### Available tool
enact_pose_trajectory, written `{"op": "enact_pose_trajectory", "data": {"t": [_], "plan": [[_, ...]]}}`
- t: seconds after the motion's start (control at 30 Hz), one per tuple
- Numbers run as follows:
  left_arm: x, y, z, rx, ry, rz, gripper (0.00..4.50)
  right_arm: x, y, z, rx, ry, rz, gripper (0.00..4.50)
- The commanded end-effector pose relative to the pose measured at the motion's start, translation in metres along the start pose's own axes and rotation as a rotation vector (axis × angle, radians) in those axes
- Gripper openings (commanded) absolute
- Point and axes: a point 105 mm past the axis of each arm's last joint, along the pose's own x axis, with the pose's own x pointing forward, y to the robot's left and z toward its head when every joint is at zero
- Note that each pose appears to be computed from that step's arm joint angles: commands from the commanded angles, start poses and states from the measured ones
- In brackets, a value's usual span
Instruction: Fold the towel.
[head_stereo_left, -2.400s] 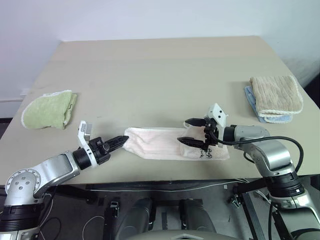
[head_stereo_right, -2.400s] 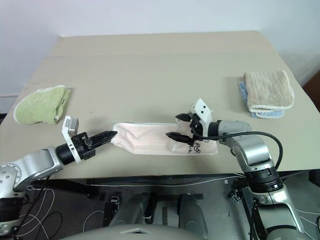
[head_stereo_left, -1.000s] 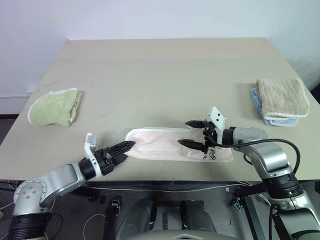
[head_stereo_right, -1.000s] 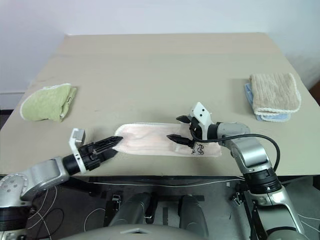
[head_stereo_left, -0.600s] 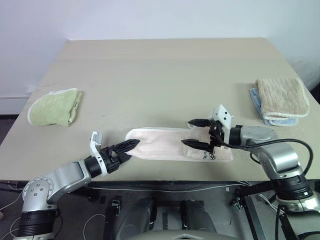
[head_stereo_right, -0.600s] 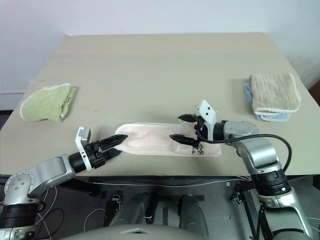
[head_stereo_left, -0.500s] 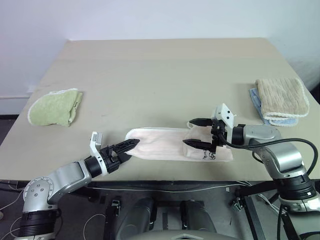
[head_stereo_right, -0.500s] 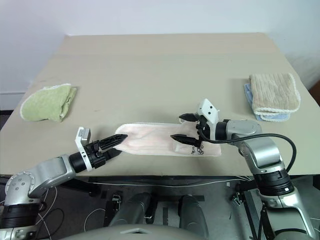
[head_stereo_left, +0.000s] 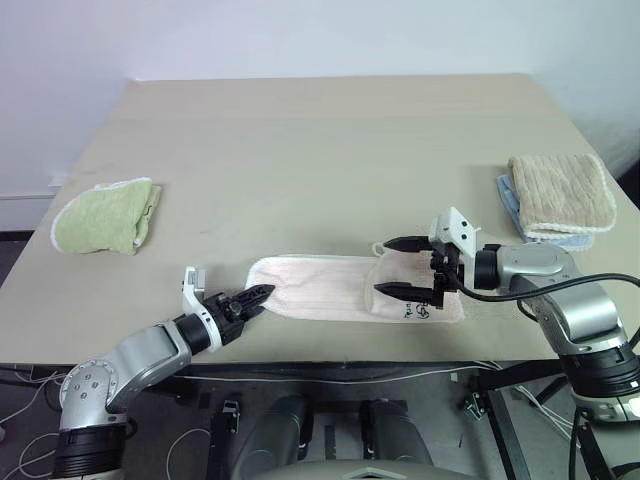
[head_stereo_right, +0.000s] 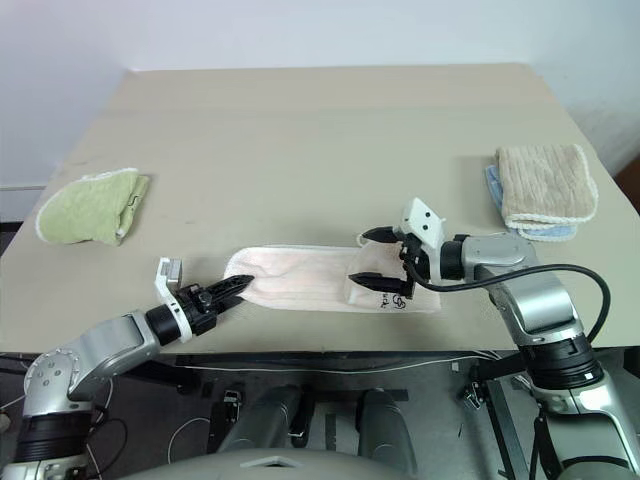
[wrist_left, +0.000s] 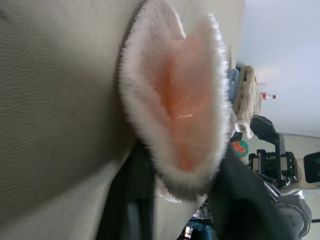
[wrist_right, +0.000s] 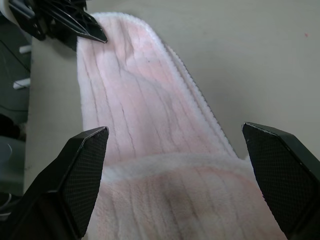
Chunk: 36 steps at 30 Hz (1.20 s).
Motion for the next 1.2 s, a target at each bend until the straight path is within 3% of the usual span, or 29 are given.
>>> {"op": "enact_pose_trajectory", "data": {"t": [0.03,0.33,0.63,0.8,0.97,1.2], "plan": [[-0.006,-0.001,0.009,0.007,-0.049,0.006,0.02,-0.001,0.000,0.007,-0.039,-0.012,0.003,4.50],[-0.011,-0.006,0.012,0.054,-0.057,0.009,0.02,-0.003,-0.003,0.002,-0.044,0.007,-0.008,4.50],[-0.015,-0.028,0.038,0.347,-0.021,0.035,0.02,-0.012,-0.012,0.005,-0.050,0.002,-0.053,4.50],[-0.007,-0.046,0.041,0.468,0.054,-0.012,0.02,-0.015,-0.015,0.005,-0.050,0.001,-0.075,4.50],[-0.003,-0.072,0.023,0.665,0.218,-0.088,0.02,-0.022,-0.018,0.004,-0.045,0.006,-0.109,4.50],[0.017,-0.110,0.019,0.878,0.328,-0.193,0.02,-0.032,-0.026,0.004,-0.035,0.004,-0.179,4.50]]}}
